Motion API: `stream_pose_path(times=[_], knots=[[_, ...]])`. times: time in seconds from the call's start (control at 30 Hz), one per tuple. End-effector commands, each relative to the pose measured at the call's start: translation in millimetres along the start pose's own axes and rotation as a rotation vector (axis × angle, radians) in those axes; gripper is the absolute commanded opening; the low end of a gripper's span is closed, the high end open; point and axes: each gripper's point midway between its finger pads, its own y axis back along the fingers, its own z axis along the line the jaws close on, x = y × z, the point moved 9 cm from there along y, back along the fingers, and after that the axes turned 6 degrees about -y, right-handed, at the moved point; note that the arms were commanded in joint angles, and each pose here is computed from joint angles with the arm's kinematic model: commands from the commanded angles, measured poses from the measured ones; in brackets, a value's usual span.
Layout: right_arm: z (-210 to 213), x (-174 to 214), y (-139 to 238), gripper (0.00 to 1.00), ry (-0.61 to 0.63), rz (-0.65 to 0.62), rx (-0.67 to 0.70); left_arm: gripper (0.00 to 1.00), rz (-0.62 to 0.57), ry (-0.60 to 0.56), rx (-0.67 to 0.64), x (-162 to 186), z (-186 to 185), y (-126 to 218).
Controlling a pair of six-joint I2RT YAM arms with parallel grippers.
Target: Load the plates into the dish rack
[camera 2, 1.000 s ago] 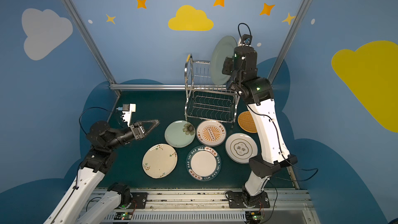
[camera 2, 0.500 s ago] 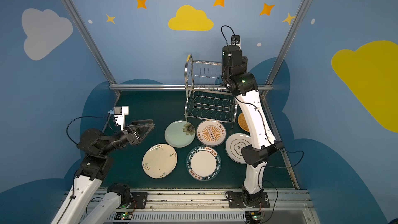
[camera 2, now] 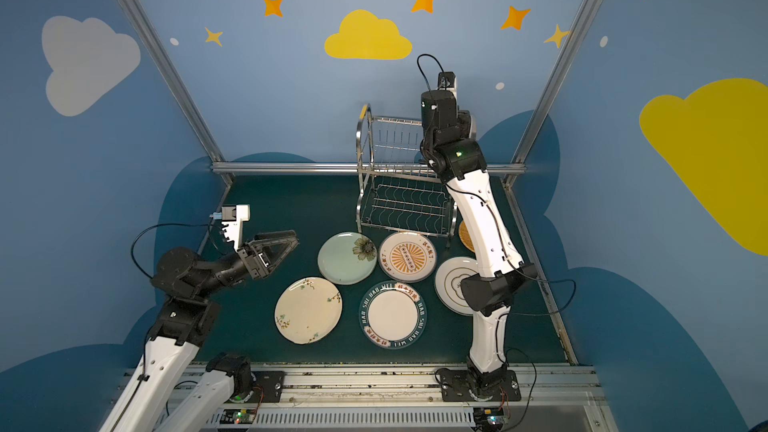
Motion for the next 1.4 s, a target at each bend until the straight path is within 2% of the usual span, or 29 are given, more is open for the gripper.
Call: stream_pose_path(times=[0.0,0.83,1.37], knots=[[-14,-38,19,0.00,-0.165,-0.149,0.027,1.00,-0.020,-0.032,0.030,-4,-6,2],[6,-17,7,0.00,-0.155,-0.086,0.034,1.00,-0.047,-0.029,0.039,-7,-7,5],[18,-4,13,0.00,-0.150,-0.038,0.023,1.00,-0.053,-0.026,0.042,-7,-8,7]])
